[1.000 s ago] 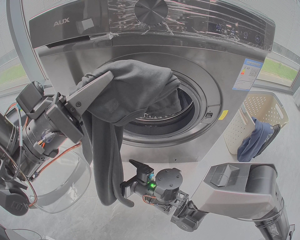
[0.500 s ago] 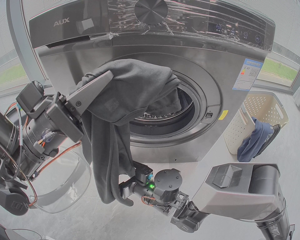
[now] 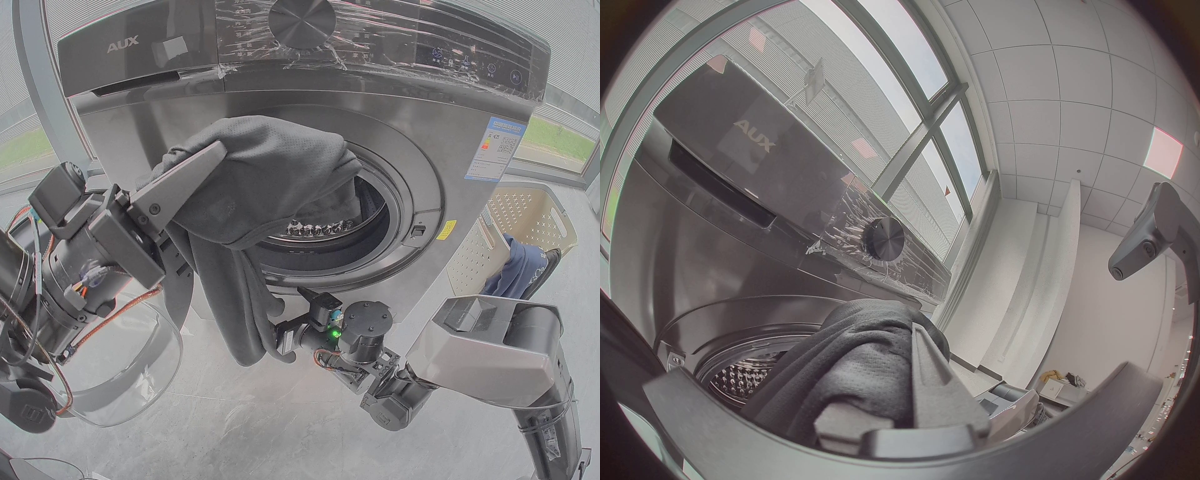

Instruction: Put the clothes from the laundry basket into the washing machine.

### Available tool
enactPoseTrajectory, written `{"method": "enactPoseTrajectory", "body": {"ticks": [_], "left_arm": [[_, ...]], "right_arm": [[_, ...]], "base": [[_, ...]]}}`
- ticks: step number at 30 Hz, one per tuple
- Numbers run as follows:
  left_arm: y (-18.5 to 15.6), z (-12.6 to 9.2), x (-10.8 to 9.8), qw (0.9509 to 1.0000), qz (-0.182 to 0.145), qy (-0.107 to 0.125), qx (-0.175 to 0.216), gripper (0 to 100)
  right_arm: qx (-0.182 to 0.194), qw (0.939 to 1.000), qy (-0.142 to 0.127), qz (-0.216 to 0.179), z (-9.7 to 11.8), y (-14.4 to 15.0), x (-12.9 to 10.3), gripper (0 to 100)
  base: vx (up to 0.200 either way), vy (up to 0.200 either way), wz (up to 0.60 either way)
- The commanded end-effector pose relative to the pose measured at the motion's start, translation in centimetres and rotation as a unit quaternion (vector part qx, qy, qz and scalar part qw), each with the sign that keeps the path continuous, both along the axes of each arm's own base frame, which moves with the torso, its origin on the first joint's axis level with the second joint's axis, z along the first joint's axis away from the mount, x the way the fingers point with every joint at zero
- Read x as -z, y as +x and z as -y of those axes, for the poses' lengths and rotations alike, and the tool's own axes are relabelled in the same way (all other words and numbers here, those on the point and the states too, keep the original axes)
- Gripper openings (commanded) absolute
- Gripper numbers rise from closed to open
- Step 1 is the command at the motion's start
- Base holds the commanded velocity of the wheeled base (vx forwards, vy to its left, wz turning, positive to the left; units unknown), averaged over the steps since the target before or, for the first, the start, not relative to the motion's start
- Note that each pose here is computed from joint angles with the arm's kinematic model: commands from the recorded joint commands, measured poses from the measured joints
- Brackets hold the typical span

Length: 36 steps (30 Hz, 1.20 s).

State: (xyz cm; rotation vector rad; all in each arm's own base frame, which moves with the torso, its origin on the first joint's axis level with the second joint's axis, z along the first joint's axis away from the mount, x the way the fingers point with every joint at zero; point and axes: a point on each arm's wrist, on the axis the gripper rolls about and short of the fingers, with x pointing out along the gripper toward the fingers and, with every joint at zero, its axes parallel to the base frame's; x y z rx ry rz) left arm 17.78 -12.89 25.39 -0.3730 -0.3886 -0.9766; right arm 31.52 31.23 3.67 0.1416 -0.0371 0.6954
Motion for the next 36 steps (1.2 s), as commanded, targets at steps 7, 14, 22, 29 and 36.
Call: {"method": "enactPoseTrajectory", "body": {"ticks": [7, 14, 22, 29, 36], "left_arm": [[0.0, 0.0, 0.1, 1.0000, -0.001, 0.001, 0.000, 0], [-0.1, 0.0, 0.1, 1.0000, -0.002, 0.002, 0.000, 0], [-0.1, 0.0, 0.1, 1.0000, -0.001, 0.001, 0.000, 0], [-0.1, 0.0, 0.1, 1.0000, -0.002, 0.000, 0.002, 0], [0.0, -0.1, 0.0, 1.0000, -0.002, -0.001, -0.002, 0]], "right_arm": [[-0.036, 0.9993, -0.004, 0.004, -1.4, -0.6, 0.9, 100], [-0.067, 0.9975, -0.005, 0.019, -3.1, -1.3, 0.8, 100], [-0.054, 0.9975, 0.010, 0.044, -4.7, 1.1, 1.3, 0], [-0.039, 0.9980, 0.016, 0.047, -3.7, 1.8, 0.6, 0], [0.003, 0.9988, 0.016, 0.047, 1.0, 2.1, -3.5, 0]], "base": [[0.000, 0.000, 0.00], [0.000, 0.000, 0.00], [0.000, 0.000, 0.00], [0.000, 0.000, 0.00], [0.000, 0.000, 0.00]]}}
